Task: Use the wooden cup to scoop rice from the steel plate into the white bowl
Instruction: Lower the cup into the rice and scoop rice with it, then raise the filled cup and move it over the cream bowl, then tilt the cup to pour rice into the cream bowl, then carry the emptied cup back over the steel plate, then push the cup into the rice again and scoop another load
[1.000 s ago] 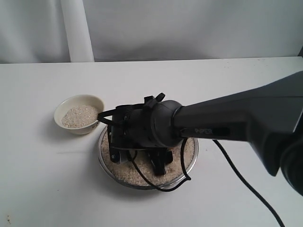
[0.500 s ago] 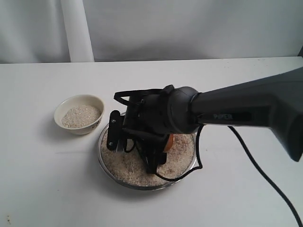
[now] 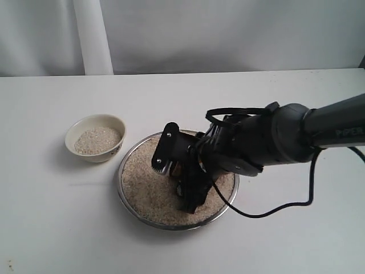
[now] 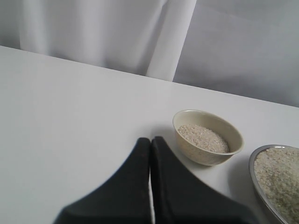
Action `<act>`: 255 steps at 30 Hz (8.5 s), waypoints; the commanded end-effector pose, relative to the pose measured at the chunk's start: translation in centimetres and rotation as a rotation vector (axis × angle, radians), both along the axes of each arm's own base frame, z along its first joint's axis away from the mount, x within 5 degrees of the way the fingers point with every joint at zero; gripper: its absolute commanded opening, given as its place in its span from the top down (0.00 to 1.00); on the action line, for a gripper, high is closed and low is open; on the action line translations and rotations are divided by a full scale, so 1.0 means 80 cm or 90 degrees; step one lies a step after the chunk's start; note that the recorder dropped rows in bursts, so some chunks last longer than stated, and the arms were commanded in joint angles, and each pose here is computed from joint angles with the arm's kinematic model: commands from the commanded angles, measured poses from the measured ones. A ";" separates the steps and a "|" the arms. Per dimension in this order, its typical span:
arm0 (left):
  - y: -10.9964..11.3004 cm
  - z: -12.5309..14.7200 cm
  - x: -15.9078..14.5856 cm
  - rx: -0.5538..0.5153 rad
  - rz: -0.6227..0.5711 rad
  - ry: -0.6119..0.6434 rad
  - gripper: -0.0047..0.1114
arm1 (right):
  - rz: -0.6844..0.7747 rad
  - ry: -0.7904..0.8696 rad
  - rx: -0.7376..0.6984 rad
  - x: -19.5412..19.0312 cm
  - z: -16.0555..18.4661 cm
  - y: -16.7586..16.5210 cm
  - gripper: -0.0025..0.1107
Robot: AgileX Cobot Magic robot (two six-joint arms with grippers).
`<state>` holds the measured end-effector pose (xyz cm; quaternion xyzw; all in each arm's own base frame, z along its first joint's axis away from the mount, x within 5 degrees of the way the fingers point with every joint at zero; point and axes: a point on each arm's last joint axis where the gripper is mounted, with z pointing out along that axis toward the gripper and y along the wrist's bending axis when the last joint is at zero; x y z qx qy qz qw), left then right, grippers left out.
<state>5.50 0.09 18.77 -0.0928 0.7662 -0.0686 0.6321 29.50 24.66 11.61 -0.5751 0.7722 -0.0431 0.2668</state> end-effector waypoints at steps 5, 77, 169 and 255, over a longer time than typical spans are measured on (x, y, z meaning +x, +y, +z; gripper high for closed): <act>-0.001 0.002 0.000 -0.004 -0.004 -0.009 0.96 | -0.045 -0.004 0.153 -0.002 0.000 -0.008 0.98; -0.001 0.002 0.000 -0.004 -0.004 -0.009 0.96 | 0.008 -0.148 0.119 0.110 0.093 0.179 0.98; -0.001 0.002 0.000 -0.004 -0.004 -0.009 0.96 | 0.343 -0.578 -0.496 0.076 0.086 0.221 0.98; -0.001 0.002 0.000 -0.004 -0.004 -0.009 0.96 | 0.189 0.073 -0.558 0.053 0.004 0.073 0.98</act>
